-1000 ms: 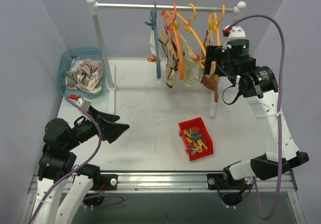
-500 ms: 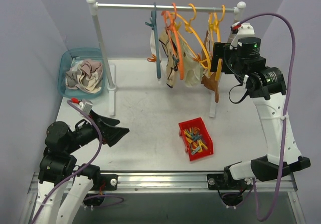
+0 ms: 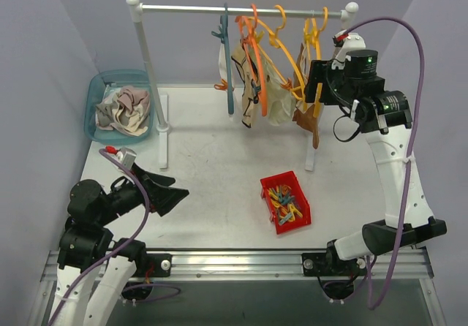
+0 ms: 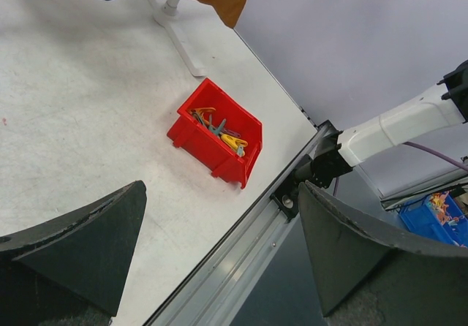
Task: Remove the underwear clipped to the hanger
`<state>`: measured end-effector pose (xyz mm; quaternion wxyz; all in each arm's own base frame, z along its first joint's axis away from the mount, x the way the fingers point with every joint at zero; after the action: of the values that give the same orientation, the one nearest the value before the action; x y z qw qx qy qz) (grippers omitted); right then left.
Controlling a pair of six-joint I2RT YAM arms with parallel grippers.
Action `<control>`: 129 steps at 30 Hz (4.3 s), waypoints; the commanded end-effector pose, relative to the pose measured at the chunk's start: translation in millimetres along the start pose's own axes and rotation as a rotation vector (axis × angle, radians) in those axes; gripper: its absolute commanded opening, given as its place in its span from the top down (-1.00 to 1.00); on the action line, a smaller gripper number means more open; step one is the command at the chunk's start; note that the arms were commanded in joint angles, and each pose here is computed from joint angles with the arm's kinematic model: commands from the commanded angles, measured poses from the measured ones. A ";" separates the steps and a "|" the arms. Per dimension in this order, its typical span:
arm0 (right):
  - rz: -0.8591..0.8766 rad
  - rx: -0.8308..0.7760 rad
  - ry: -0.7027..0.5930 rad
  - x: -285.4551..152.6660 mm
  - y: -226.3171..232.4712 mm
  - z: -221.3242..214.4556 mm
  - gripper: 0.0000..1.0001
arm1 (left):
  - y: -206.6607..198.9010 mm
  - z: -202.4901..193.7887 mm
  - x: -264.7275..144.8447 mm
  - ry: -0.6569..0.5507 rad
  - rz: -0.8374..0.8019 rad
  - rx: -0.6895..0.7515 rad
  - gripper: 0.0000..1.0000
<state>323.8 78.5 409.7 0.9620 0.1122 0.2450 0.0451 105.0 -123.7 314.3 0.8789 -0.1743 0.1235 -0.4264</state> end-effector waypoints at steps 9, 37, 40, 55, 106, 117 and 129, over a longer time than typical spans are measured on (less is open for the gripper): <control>-0.055 0.012 0.025 22.1 -9.5 -4.3 -0.28 | 1.9 -9.9 -1.4 0.008 -0.008 0.000 -0.87; -0.066 0.006 0.006 37.6 -14.8 -24.9 0.32 | 3.6 -11.4 -0.4 0.020 0.000 -0.014 -0.87; -0.073 0.002 0.023 43.2 -16.0 -29.0 0.68 | 3.9 -11.1 -0.1 0.020 0.002 -0.014 -0.87; 0.010 -0.012 -0.135 24.4 -6.8 -4.8 1.00 | 3.2 -6.7 1.1 0.011 -0.002 -0.007 -0.87; 0.511 0.387 0.238 -179.9 -3.2 -226.2 1.00 | 7.8 32.2 14.8 -0.050 0.048 0.003 -0.87; 0.820 0.316 0.263 -233.2 17.4 -228.1 1.00 | -3.1 38.5 5.9 -0.081 0.037 0.011 -0.87; 0.936 0.325 0.325 -227.3 30.9 -225.8 1.00 | -2.6 34.0 -1.2 -0.086 0.075 0.015 -0.87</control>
<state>10.9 115.1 321.6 0.7747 0.3657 0.3277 0.3984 119.3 -122.0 333.3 0.8913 -0.1864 0.1118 -0.3978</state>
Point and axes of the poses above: each gripper's point midway between its finger pads, its own x axis out along the fingers, its own y axis along the line the jaws close on, z = x × y, the point moved 5 cm from there along -x, back along the fingers, and after that the axes turned 11 degrees about x, right-handed, at the moved point
